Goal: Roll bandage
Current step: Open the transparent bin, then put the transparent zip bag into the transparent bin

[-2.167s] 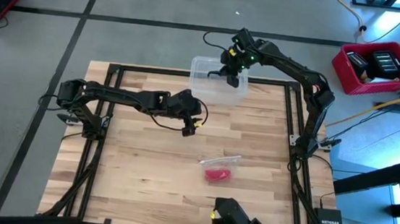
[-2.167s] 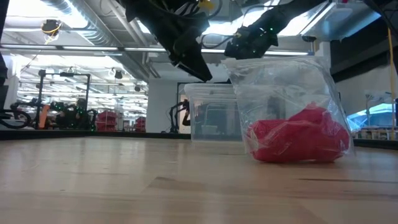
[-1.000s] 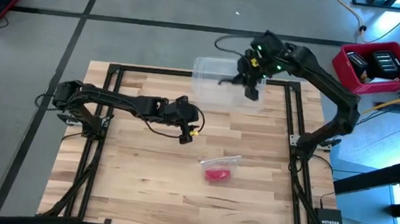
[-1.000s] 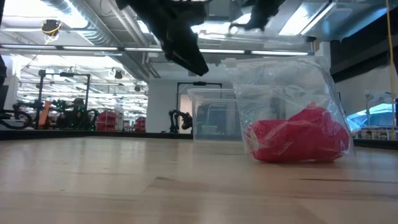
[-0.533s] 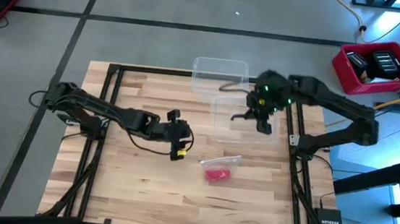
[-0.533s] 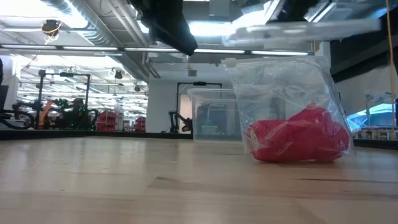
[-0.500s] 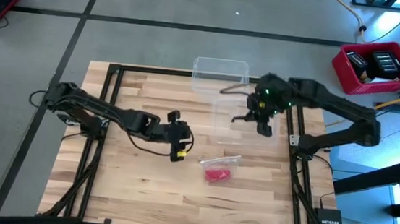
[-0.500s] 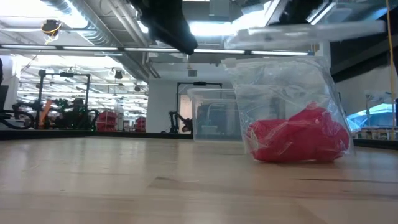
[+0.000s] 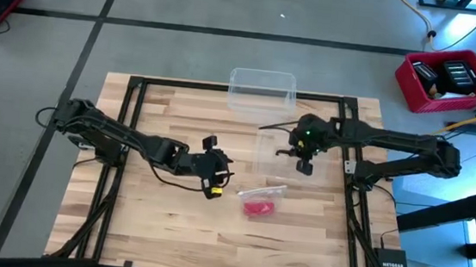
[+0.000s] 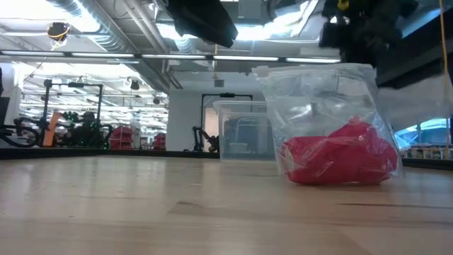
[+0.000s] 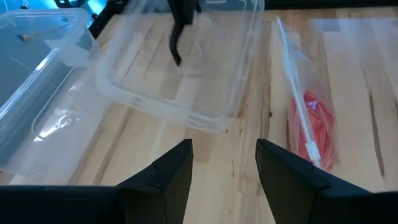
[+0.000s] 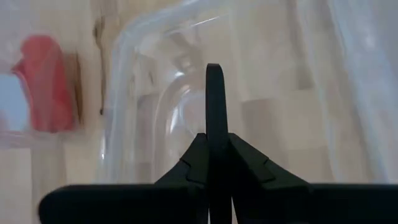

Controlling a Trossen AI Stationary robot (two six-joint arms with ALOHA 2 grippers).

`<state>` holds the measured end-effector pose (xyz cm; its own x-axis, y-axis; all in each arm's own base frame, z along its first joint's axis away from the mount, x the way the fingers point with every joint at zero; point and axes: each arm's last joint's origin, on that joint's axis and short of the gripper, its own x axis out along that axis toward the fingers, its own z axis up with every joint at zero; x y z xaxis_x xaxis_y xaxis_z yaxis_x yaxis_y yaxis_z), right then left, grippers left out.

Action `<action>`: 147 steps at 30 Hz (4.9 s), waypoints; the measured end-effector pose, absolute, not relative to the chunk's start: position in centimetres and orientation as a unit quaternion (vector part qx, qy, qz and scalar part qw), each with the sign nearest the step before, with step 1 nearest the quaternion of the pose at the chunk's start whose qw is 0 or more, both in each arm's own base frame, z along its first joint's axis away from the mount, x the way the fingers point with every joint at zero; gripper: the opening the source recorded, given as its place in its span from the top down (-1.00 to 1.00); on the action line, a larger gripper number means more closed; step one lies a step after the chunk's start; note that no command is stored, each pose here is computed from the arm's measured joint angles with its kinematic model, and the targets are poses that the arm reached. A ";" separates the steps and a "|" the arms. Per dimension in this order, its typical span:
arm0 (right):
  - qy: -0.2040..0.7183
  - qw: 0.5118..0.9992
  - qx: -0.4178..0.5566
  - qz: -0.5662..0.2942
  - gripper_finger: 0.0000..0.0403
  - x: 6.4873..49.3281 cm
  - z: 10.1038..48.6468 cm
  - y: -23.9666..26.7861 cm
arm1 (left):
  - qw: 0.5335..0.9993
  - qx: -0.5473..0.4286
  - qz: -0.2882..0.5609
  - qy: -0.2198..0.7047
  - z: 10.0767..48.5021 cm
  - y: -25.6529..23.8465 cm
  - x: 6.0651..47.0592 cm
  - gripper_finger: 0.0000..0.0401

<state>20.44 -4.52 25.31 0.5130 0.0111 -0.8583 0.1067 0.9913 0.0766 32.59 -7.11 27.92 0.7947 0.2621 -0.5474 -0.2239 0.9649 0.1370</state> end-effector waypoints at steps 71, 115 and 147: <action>0.295 0.951 0.043 0.078 0.59 21.3 17.7 6.9 | 0.944 0.029 0.132 0.300 27.8 -7.2 32.4 0.16; 0.033 0.876 0.064 -0.476 0.98 23.4 30.6 -12.1 | 0.935 0.002 0.266 0.235 31.2 -4.9 29.9 0.16; -0.024 0.772 0.290 -0.565 0.95 24.7 21.4 -13.7 | 0.935 -0.003 0.267 0.234 31.2 -4.9 29.9 0.16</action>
<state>24.73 -13.69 21.38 0.3605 -0.8866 -0.2897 0.8584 0.1939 0.4750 29.91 -4.86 31.23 0.7478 0.4987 -0.4383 -0.5014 0.8569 0.1195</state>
